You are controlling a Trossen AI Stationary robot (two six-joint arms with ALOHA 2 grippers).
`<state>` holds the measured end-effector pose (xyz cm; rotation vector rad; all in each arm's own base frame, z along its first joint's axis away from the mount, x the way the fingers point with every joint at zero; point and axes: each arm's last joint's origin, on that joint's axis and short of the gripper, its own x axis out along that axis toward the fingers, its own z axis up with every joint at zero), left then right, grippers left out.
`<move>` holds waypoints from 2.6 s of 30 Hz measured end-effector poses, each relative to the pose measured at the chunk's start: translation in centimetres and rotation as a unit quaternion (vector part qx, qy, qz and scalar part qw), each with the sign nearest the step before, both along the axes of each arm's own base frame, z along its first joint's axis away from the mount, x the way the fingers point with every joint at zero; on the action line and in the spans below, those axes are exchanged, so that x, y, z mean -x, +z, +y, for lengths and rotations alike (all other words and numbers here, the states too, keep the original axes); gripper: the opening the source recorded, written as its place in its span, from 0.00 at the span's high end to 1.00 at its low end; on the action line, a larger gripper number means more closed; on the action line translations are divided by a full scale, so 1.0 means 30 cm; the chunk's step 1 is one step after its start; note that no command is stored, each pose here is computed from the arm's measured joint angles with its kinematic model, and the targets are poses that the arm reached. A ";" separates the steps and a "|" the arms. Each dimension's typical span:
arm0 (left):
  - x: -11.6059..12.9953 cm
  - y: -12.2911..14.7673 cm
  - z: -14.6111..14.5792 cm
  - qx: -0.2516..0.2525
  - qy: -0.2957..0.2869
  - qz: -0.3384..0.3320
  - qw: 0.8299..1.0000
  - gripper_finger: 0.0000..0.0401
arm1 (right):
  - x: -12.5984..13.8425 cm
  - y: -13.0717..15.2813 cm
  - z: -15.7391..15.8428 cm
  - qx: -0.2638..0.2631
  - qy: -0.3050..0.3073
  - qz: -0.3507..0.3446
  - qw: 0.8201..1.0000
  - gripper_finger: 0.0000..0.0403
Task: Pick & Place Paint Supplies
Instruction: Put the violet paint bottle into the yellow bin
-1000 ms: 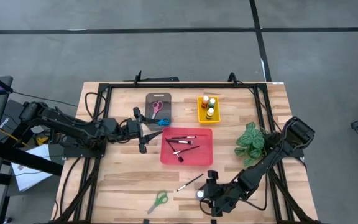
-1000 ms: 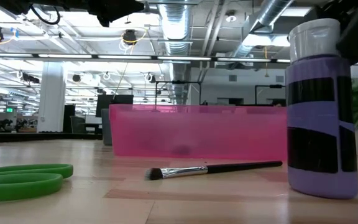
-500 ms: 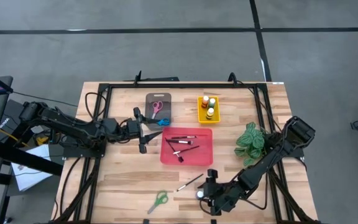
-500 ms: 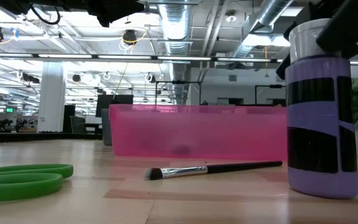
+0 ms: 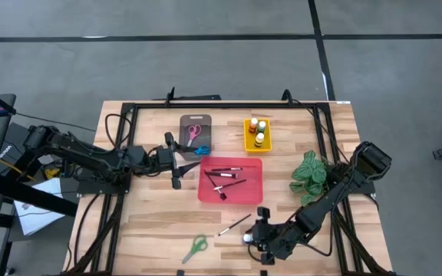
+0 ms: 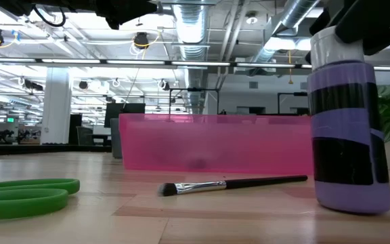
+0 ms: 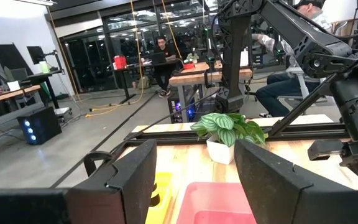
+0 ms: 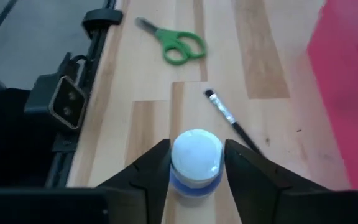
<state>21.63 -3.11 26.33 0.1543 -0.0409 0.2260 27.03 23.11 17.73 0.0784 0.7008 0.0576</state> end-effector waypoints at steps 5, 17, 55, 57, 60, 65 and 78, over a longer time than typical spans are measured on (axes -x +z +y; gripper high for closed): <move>0.000 0.000 0.000 0.000 0.000 0.000 1.000 0.48 | 0.000 0.000 0.003 -0.011 0.010 0.006 1.000 0.66; 0.000 0.000 0.000 0.000 0.000 0.000 1.000 0.48 | 0.000 0.000 0.004 -0.013 0.011 0.006 1.000 0.64; 0.000 -0.004 0.000 -0.001 0.000 0.005 1.000 0.48 | 0.002 -0.019 0.015 0.006 0.025 0.008 1.000 0.59; 0.000 -0.004 0.000 -0.001 0.000 0.005 1.000 0.48 | 0.001 -0.022 0.015 0.007 0.025 0.009 1.000 0.59; 0.000 -0.004 0.000 -0.001 0.000 0.006 1.000 0.48 | 0.000 -0.021 0.014 0.006 0.024 0.008 1.000 0.63; 0.000 -0.005 0.000 -0.001 0.000 0.007 1.000 0.48 | -0.001 -0.020 0.015 0.007 0.026 0.005 1.000 0.74; 0.000 -0.005 0.000 -0.002 0.000 0.007 1.000 0.48 | 0.000 0.114 -0.061 0.059 -0.027 -0.067 0.996 0.74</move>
